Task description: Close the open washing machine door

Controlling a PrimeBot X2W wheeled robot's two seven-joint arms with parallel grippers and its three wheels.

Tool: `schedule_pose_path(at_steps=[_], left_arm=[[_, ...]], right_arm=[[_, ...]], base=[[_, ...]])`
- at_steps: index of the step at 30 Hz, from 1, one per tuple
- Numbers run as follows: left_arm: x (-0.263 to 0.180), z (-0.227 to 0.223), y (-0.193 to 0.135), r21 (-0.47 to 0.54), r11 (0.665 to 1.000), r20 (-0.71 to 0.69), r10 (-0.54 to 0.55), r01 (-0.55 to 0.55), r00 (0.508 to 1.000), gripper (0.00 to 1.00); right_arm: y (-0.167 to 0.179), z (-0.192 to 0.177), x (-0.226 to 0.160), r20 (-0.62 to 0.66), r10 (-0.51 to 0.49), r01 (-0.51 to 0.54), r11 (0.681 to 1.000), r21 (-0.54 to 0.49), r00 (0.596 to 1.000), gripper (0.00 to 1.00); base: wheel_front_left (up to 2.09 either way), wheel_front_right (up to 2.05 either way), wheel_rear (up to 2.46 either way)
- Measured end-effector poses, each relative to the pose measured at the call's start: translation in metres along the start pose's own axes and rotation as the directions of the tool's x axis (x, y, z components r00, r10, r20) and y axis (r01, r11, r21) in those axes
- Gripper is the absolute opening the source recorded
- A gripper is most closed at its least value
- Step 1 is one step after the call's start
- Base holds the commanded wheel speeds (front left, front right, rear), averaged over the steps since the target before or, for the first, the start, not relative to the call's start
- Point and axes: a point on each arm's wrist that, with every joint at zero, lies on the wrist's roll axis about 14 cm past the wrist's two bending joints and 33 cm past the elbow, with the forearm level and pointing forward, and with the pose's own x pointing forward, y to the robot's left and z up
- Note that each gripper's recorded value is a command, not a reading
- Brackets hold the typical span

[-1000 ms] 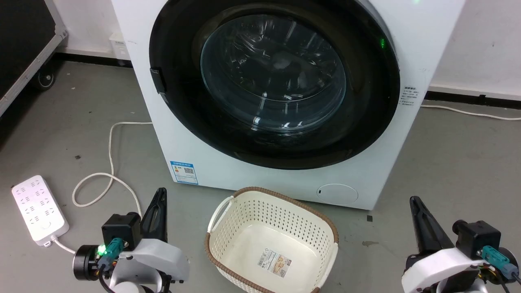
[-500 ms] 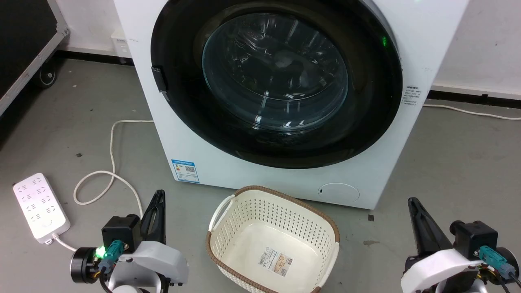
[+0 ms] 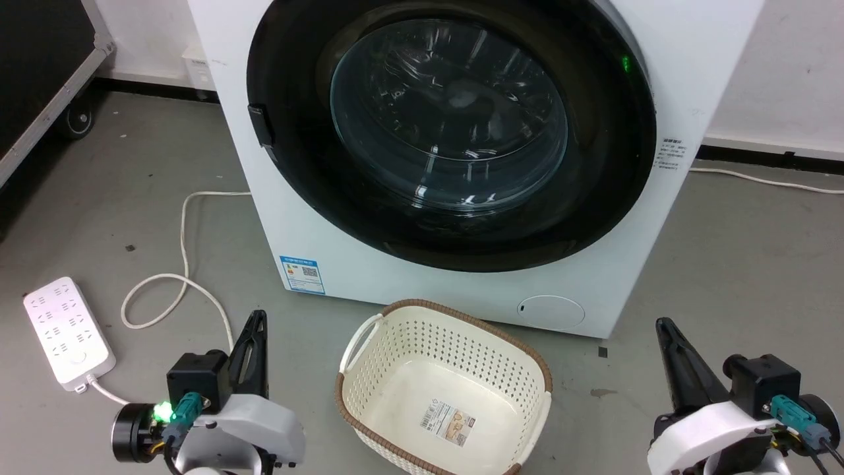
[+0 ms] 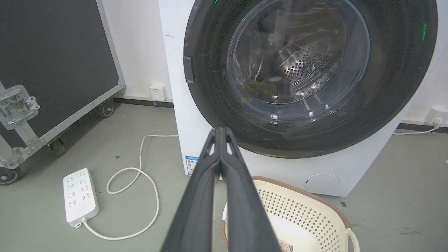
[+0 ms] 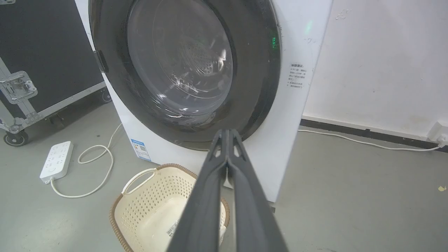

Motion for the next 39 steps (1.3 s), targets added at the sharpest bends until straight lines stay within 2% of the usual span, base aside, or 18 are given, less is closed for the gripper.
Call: schedule_pose_path(at_steps=[39], left_arm=[[-0.012, -0.003, 0.010, 0.072, 0.996, -0.037, 0.050, -0.047, 0.998, 0.00]], right_arm=[[0.012, 0.004, 0.004, -0.026, 0.035, -0.037, 0.997, -0.067, 0.999, 0.00]], base=[[0.00, 0.00, 0.00]])
